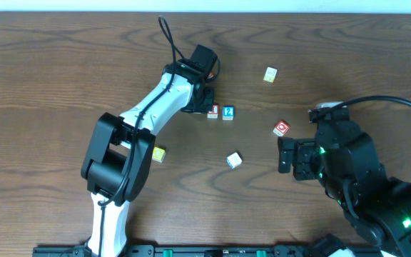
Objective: Spell out Ai2
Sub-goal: 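Lower the 'A' block just left of the 'I' block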
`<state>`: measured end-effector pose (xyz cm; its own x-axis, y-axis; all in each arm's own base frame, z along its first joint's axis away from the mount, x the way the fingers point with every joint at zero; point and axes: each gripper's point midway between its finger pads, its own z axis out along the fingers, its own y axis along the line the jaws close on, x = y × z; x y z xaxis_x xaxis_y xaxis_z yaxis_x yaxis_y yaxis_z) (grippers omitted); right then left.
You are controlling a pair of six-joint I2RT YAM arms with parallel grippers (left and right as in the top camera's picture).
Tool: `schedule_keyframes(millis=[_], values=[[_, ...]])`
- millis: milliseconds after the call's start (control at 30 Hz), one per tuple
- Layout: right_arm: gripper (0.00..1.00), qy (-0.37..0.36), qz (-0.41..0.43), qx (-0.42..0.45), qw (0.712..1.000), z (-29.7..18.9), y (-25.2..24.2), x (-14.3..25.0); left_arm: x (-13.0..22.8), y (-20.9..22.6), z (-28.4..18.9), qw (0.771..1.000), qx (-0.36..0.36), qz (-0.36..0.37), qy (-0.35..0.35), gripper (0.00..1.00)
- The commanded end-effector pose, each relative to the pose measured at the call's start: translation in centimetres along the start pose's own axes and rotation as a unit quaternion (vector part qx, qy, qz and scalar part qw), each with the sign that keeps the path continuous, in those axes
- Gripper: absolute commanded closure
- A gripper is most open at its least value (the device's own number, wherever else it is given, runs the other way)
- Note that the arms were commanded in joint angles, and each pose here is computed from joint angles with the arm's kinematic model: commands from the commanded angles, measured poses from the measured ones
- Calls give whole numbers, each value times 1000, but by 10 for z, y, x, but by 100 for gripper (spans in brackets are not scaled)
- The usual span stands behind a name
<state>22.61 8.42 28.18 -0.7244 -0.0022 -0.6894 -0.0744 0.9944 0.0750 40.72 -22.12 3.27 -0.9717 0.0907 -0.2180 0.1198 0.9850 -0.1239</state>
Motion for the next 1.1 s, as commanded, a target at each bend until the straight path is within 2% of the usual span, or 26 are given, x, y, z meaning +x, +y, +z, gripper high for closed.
schedule_keyframes(millis=[0, 167, 467, 700, 1067], values=[[1, -3, -5, 8, 1000, -1, -4, -1, 2, 1, 5, 1000, -9, -2, 3, 81], [1, -3, -5, 8, 1000, -1, -4, -1, 4, 2, 8, 1000, -11, -16, 4, 81], [1, -3, -5, 8, 1000, -1, -4, -1, 6, 3, 11, 1000, -11, -21, 3, 76], [1, -3, -5, 8, 1000, -1, -4, -1, 6, 2, 11, 1000, -10, -21, 4, 57], [1, -3, -5, 8, 1000, -1, -4, -1, 5, 3, 11, 1000, -11, -21, 3, 56]])
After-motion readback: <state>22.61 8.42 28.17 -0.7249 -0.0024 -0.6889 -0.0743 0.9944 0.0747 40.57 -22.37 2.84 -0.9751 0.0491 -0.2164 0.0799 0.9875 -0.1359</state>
